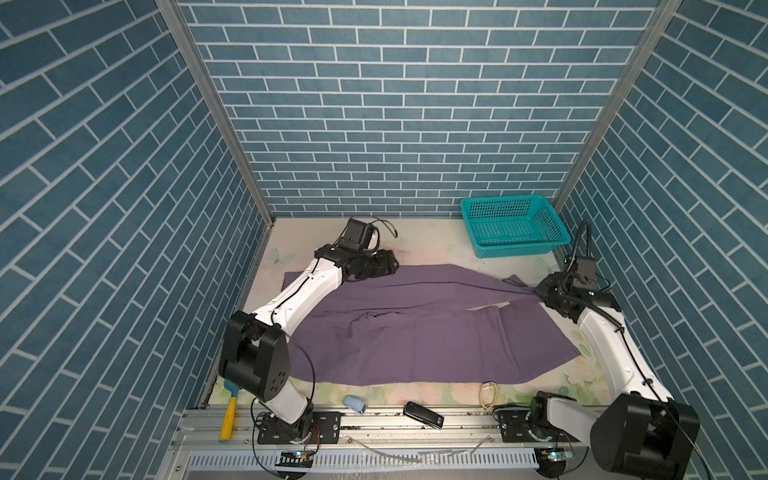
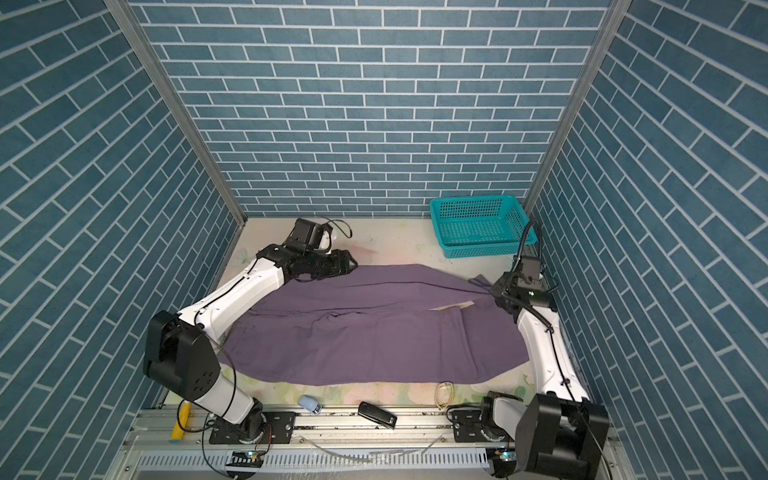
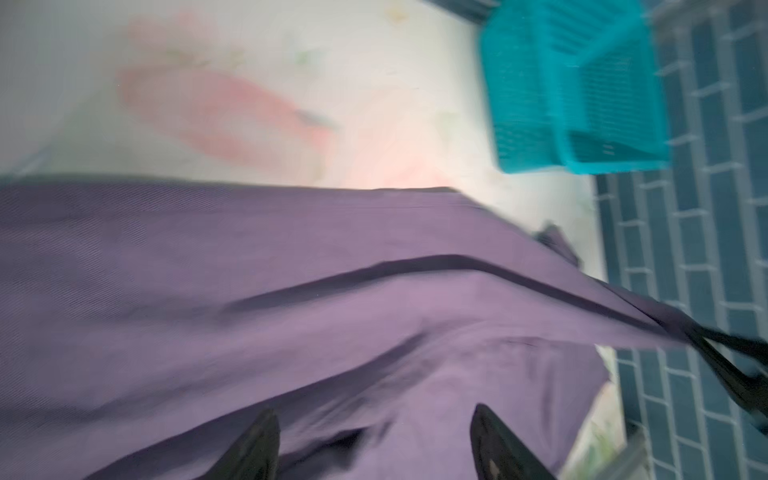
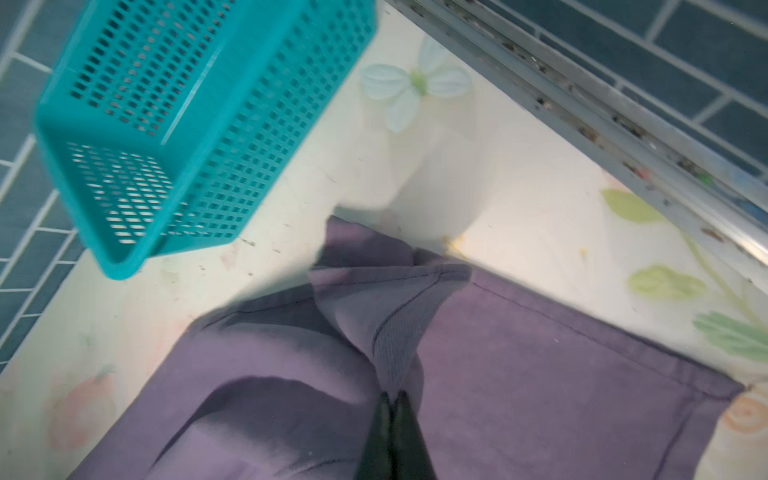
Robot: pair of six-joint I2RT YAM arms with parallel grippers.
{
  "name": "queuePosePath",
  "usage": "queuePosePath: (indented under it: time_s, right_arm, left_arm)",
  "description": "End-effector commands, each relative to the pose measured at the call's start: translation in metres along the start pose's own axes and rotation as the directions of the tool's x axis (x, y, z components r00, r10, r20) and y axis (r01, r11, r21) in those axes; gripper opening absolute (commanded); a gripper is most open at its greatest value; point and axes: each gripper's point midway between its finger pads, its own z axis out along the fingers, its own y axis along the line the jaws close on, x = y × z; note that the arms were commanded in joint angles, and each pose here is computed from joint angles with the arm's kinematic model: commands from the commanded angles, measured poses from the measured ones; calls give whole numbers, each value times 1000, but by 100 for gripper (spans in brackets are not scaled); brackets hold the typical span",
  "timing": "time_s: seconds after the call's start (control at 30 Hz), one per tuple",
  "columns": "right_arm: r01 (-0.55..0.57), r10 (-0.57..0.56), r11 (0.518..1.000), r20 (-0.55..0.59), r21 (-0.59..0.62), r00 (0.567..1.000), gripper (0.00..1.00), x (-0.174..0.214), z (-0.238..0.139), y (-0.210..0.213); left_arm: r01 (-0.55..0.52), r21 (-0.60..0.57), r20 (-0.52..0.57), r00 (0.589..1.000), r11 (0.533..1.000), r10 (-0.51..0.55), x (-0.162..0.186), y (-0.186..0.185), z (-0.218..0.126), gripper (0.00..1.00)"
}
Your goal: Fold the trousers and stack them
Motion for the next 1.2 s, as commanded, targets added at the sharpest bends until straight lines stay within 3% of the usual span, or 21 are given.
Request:
queuePosePath:
  time_s: [0.0, 0.13, 0.23, 0.43, 0.5, 0.6, 0.77, 0.9, 1.07, 1.17]
  right_arm:
    - [-121, 119, 992, 77, 32, 990, 0, 2, 10, -23]
    - [-147, 145, 988, 71, 35, 987, 0, 2, 21, -29]
    - [-119, 119, 993, 76, 0, 990, 0, -24, 24, -8]
    - [-27, 55, 979, 132, -204, 990, 0, -96, 9, 72]
    - [28, 39, 947, 202, -319, 979, 0, -115, -11, 101]
    - [71, 69, 905, 310, -419, 948, 0, -123, -36, 111]
    - [-58, 130, 965, 272, -257, 953, 0, -69, 2, 40]
    - [-135, 167, 976, 191, -173, 967, 0, -25, 30, 2]
    - [-179, 188, 982, 184, -64, 965, 2, -5, 30, -29]
    - [-186, 176, 982, 198, 35, 964, 33, -1, 21, -49]
  left_arm:
    - [127, -163, 6, 992, 979, -127, -10, 57, 18, 74]
    - [167, -287, -76, 978, 943, -196, -12, 99, 52, 72]
    - [171, -324, -111, 970, 930, -217, -12, 116, 71, 71]
    - [195, -389, -104, 962, 900, -253, -12, 149, 77, 69]
    - [216, -409, -96, 956, 887, -277, -9, 163, 76, 70]
    - [240, -437, -94, 946, 867, -310, -3, 182, 76, 69]
    - [270, -461, -95, 932, 845, -350, 4, 203, 74, 69]
    - [283, -484, -88, 926, 828, -367, 4, 215, 69, 69]
    - [299, -497, -68, 922, 814, -381, 2, 225, 62, 69]
    - [309, -509, -63, 917, 803, -393, 3, 233, 60, 69]
